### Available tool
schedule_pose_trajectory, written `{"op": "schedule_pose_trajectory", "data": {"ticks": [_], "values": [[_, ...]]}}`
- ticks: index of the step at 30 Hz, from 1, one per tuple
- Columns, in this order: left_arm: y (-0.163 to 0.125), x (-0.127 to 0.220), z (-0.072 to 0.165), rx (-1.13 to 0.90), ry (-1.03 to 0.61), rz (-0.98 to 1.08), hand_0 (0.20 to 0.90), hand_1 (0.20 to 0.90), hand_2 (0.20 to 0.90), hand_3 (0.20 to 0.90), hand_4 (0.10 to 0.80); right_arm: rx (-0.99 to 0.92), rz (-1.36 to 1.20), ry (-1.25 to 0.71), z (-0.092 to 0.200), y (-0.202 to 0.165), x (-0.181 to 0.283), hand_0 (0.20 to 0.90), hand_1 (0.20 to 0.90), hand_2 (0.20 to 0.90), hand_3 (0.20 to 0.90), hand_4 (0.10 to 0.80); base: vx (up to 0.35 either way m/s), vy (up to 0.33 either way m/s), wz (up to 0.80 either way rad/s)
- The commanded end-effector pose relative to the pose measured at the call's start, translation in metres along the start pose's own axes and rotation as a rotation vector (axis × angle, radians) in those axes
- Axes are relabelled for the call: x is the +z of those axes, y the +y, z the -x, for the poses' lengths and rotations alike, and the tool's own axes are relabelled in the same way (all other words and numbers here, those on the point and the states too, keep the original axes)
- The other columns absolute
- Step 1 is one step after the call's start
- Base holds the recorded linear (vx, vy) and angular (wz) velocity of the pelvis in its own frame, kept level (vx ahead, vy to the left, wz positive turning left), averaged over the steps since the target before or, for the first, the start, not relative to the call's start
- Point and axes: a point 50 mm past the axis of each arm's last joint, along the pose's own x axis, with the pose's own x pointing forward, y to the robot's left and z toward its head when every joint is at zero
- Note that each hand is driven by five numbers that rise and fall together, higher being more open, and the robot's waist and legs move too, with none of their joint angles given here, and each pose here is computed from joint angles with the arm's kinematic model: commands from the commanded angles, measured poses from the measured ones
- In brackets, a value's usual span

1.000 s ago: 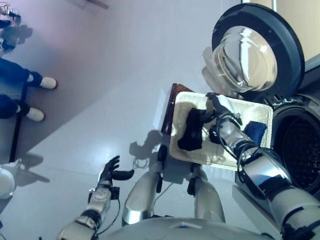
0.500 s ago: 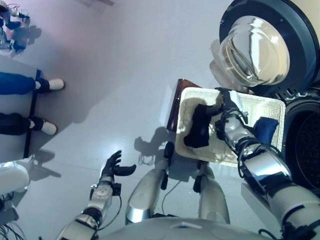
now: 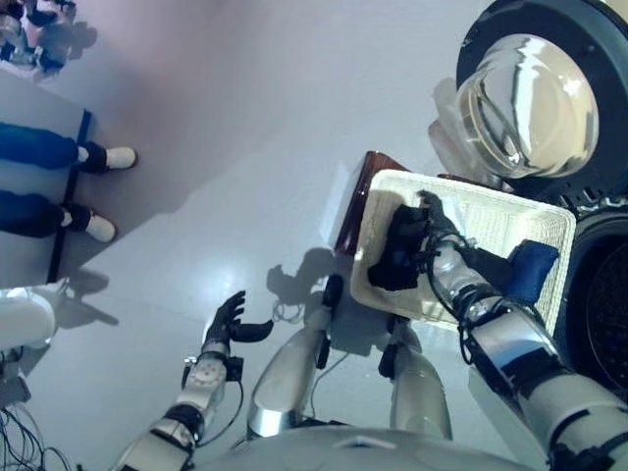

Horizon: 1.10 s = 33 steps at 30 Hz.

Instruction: Pick up the clothes and place them into the washing machine

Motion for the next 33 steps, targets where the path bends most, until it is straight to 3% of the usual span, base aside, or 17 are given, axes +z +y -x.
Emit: {"op": "schedule_pose_trajectory", "data": {"ticks": [1,11,20,21,23,33], "values": [[0.015,-0.01,0.002,0.055,0.032,-0.063,0.9,0.9,0.9,0.9,0.8,0.067,-0.013,-0.019,0.01,0.026,0.002,0.9,0.9,0.9,0.9,0.8,-0.002,0.033,0.04],[0.011,-0.001,-0.003,0.056,0.017,-0.077,0.9,0.9,0.9,0.9,0.8,0.11,0.142,0.029,0.022,0.039,-0.025,0.9,0.9,0.9,0.9,0.8,-0.039,0.014,0.06],[0.002,0.007,-0.002,0.024,-0.037,-0.114,0.9,0.9,0.9,0.9,0.8,0.138,0.512,0.093,0.028,0.029,-0.062,0.9,0.9,0.9,0.9,0.8,-0.023,0.019,0.05],[0.0,0.007,-0.002,0.02,-0.039,-0.111,0.9,0.9,0.9,0.9,0.8,0.136,0.544,0.1,0.028,0.025,-0.066,0.804,0.804,0.804,0.804,0.736,-0.032,0.054,0.0],[0.0,0.007,-0.002,0.021,-0.041,-0.103,0.9,0.9,0.9,0.9,0.8,0.121,0.57,0.103,0.025,0.017,-0.067,0.3,0.3,0.3,0.3,0.4,-0.01,0.043,0.0],[-0.007,0.002,-0.001,0.033,0.001,-0.055,0.9,0.9,0.9,0.9,0.8,0.113,0.615,0.0,0.018,0.016,-0.048,0.3,0.3,0.3,0.3,0.4,0.037,0.02,-0.11]]}}
